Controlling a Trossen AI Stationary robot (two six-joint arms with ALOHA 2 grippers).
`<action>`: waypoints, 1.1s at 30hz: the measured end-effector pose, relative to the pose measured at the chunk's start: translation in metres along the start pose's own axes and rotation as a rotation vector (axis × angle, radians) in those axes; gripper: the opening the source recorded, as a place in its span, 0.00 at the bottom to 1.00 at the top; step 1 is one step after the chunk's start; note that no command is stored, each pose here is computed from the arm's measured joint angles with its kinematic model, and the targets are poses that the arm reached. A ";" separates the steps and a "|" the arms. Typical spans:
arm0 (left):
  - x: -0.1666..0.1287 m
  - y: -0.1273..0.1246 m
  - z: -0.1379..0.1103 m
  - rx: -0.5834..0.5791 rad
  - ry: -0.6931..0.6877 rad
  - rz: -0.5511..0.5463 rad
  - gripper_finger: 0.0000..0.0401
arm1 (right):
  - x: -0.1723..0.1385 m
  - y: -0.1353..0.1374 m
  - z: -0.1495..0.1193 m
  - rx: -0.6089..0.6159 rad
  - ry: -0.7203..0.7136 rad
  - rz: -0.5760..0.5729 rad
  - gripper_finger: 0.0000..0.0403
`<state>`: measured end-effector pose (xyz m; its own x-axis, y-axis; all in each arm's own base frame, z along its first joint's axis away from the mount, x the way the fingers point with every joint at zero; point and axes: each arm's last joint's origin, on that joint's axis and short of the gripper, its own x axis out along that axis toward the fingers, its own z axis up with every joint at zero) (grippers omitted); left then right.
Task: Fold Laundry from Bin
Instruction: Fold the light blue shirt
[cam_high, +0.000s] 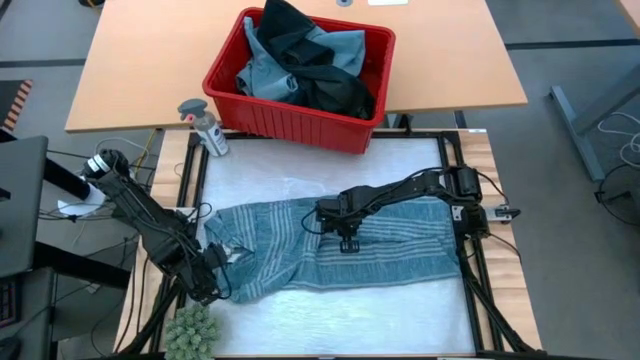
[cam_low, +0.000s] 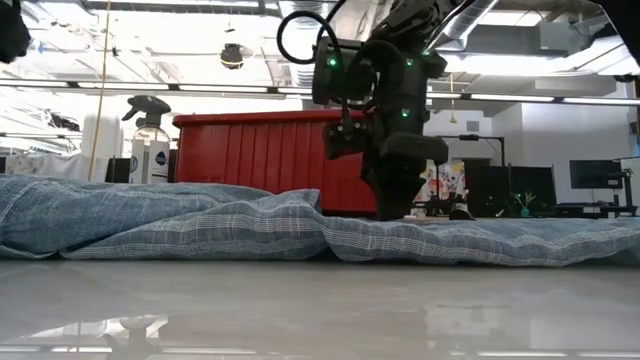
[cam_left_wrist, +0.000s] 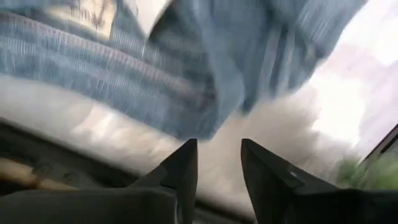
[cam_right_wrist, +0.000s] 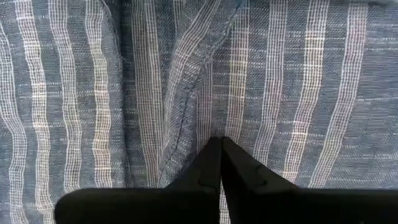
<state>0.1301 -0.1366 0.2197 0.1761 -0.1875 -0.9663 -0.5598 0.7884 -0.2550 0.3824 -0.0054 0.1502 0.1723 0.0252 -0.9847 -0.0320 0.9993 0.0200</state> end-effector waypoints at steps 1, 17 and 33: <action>-0.002 -0.003 0.003 -0.013 -0.069 -0.046 0.29 | 0.000 0.000 0.000 0.000 0.000 0.000 0.10; 0.021 -0.011 0.051 -0.009 -0.466 0.026 0.28 | 0.002 0.000 0.002 -0.015 -0.024 -0.001 0.09; 0.081 0.016 0.043 -0.240 -0.274 0.335 0.28 | 0.002 -0.002 0.002 -0.031 -0.022 -0.003 0.09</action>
<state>0.1707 -0.1142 0.1388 0.1432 0.2392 -0.9604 -0.7869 0.6161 0.0361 0.3844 -0.0073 0.1480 0.1936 0.0236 -0.9808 -0.0616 0.9980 0.0119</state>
